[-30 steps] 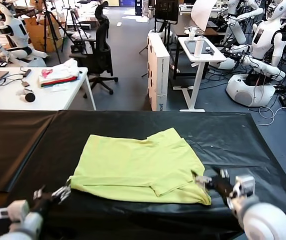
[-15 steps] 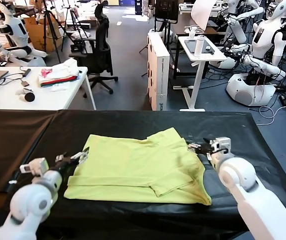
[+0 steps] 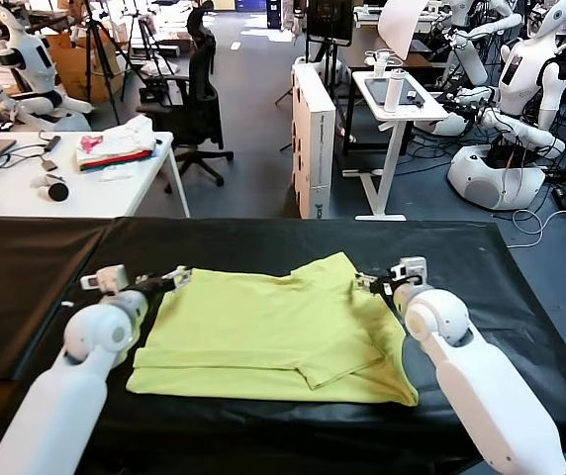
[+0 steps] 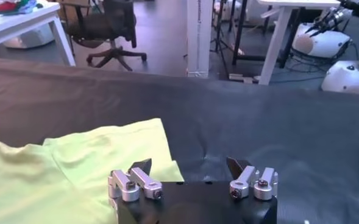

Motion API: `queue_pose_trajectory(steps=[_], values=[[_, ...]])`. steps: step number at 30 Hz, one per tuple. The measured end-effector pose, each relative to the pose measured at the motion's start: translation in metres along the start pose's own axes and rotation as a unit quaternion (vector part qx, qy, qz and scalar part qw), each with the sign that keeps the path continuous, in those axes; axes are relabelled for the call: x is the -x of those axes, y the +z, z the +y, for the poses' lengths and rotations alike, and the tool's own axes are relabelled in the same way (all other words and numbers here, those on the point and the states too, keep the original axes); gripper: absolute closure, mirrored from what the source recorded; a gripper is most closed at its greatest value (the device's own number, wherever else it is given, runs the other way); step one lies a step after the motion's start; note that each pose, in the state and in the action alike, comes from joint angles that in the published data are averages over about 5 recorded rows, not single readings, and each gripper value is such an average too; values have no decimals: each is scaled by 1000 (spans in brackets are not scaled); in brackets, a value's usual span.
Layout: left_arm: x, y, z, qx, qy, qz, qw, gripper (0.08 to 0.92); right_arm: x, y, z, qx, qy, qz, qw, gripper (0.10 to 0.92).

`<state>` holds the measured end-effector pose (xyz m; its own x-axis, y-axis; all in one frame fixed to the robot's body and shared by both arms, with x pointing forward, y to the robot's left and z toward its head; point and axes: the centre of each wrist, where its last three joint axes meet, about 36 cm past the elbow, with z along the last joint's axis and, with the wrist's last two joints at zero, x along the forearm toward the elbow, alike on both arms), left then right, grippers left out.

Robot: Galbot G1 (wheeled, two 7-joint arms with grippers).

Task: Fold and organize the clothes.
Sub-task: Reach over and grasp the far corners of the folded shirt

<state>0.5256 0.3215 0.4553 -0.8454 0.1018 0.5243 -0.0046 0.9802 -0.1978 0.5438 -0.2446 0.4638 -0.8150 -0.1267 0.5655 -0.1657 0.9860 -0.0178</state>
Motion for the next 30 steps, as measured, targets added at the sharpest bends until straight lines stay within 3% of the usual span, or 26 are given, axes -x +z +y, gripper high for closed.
queue_pose_trajectory(steps=[19, 30], values=[[28, 10, 18, 10, -20, 9, 1000, 111, 17, -1, 12, -5, -9, 14, 1000, 135], [32, 18, 21, 8, -23, 15, 1000, 336, 20, 6, 12, -7, -16, 23, 1000, 299]])
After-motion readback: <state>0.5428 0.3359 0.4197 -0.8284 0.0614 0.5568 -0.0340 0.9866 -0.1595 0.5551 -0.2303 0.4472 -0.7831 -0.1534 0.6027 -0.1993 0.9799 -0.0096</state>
